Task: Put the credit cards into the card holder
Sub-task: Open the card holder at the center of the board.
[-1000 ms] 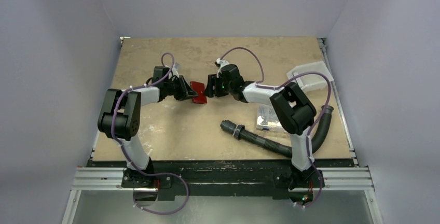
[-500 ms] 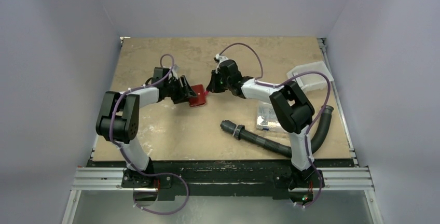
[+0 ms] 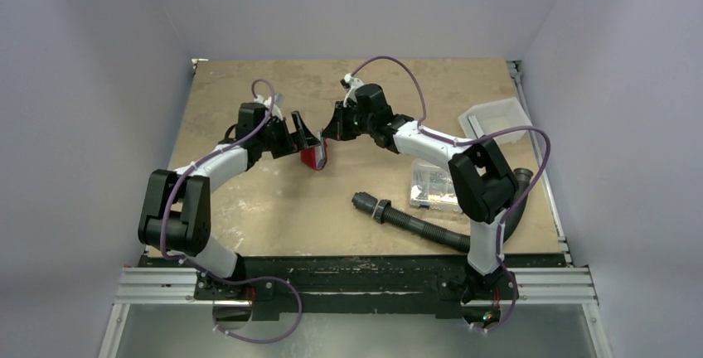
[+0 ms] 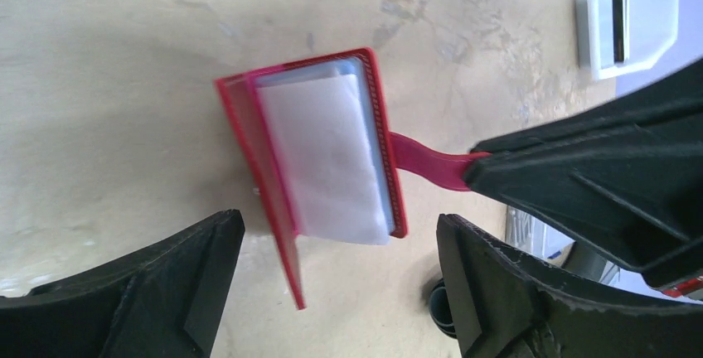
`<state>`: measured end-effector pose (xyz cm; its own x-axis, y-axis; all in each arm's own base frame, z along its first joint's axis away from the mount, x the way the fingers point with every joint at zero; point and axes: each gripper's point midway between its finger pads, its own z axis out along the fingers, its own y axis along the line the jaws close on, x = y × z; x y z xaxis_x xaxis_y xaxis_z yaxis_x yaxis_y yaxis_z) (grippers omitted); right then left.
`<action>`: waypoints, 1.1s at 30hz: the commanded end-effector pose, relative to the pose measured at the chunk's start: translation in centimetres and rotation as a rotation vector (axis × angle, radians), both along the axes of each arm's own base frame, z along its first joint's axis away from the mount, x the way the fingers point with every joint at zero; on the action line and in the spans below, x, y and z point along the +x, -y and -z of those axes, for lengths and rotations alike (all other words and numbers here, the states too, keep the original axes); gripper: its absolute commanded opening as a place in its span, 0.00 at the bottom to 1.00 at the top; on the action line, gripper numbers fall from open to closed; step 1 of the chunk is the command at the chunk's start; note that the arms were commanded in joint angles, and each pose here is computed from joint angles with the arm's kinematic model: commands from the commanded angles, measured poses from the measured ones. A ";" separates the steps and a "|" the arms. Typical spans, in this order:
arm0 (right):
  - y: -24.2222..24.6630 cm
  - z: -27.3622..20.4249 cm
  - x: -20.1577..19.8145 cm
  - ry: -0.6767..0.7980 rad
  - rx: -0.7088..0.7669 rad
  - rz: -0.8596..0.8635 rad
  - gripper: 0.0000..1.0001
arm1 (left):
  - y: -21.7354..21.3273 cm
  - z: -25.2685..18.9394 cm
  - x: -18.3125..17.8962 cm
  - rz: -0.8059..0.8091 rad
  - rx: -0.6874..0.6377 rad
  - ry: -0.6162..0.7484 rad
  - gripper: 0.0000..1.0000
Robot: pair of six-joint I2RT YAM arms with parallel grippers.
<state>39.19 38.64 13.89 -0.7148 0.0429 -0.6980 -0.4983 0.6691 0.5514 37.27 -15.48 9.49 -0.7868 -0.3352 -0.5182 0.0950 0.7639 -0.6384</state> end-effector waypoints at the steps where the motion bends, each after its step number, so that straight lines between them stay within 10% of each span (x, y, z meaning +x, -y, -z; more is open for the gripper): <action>1: -0.6 -1.9 0.1 0.019 0.047 -0.013 0.00 | 1.0 -1.2 0.4 0.039 0.047 0.077 0.89; 8: -0.1 -1.4 -0.3 0.010 0.039 -0.010 0.00 | -0.2 -0.7 0.6 0.003 0.117 0.050 0.64; 16: -0.2 -2.4 -0.4 0.021 0.047 -0.014 0.00 | -2.2 -5.2 0.9 -0.092 0.182 0.198 0.86; 22: -0.2 -2.9 -0.4 0.029 0.055 -0.016 0.00 | 0.6 -5.6 1.5 -0.035 0.030 0.118 0.66; 33: 0.0 -2.0 -0.9 0.011 0.048 -0.025 0.00 | 0.1 0.7 1.3 0.019 0.135 -0.040 0.64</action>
<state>38.76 38.62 13.42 -0.7319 0.0424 -0.6801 -0.4871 0.6653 0.5657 38.43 -16.16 8.17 -0.8292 -0.2913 -0.4770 0.0441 0.8167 -0.5754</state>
